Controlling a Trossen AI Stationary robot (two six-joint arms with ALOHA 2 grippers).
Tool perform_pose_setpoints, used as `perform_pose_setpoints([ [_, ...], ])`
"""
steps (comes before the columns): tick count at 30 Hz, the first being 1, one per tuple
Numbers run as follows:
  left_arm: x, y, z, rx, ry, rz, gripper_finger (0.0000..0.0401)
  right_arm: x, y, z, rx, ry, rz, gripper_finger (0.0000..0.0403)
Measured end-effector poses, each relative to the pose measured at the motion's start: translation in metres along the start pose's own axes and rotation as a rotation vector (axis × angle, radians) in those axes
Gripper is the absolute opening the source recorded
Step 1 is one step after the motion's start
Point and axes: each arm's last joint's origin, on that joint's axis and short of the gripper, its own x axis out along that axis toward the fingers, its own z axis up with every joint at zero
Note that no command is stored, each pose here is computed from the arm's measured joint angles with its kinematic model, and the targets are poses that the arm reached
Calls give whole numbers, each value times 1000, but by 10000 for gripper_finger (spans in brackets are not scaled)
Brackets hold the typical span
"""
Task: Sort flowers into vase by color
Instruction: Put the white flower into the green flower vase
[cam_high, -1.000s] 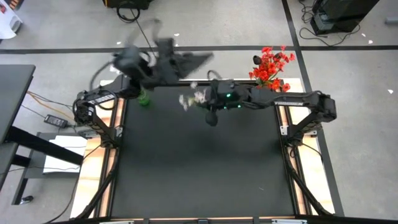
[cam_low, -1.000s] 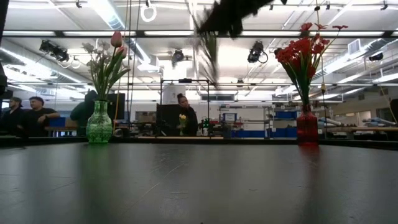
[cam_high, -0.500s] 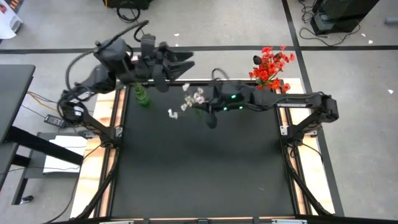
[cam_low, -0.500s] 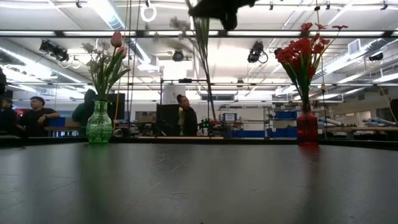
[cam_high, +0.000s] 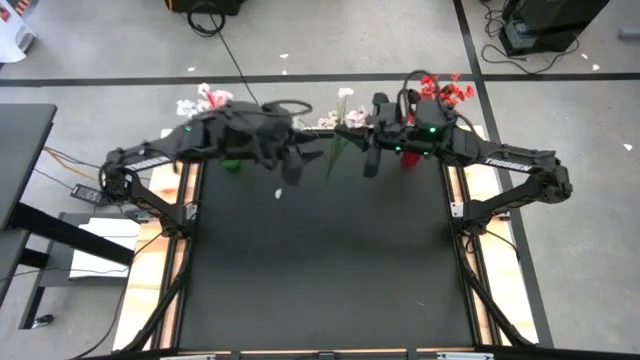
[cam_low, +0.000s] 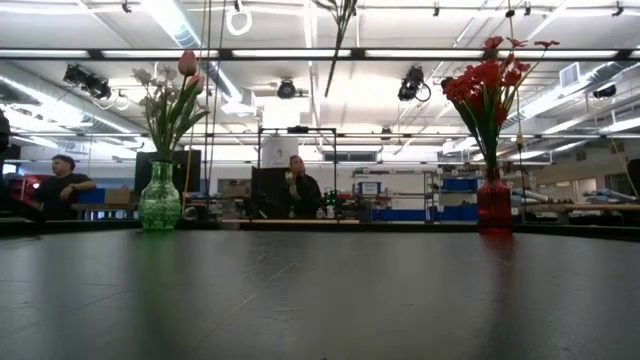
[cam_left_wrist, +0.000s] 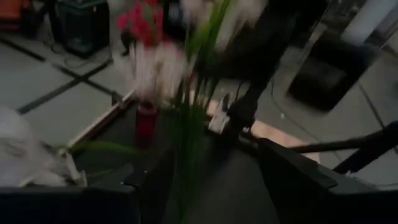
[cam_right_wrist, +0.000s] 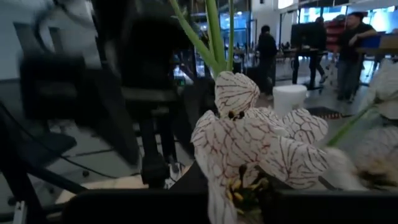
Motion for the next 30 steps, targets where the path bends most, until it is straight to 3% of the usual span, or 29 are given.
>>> perform_pose_setpoints([
  [8, 47, 6, -44, 33, -63, -58, 236, -11, 1, 12, 48, -63, 16, 0],
  [20, 66, 7, -53, 163, -111, -6, 225, -9, 2, 11, 72, -64, 30, 0],
  [24, 70, 7, -55, 157, -110, -3, 176, -9, 2, 11, 72, -66, 41, 0],
  [30, 64, 9, -49, 154, -139, -1, 26, -9, 3, 11, 77, -65, 65, 20],
])
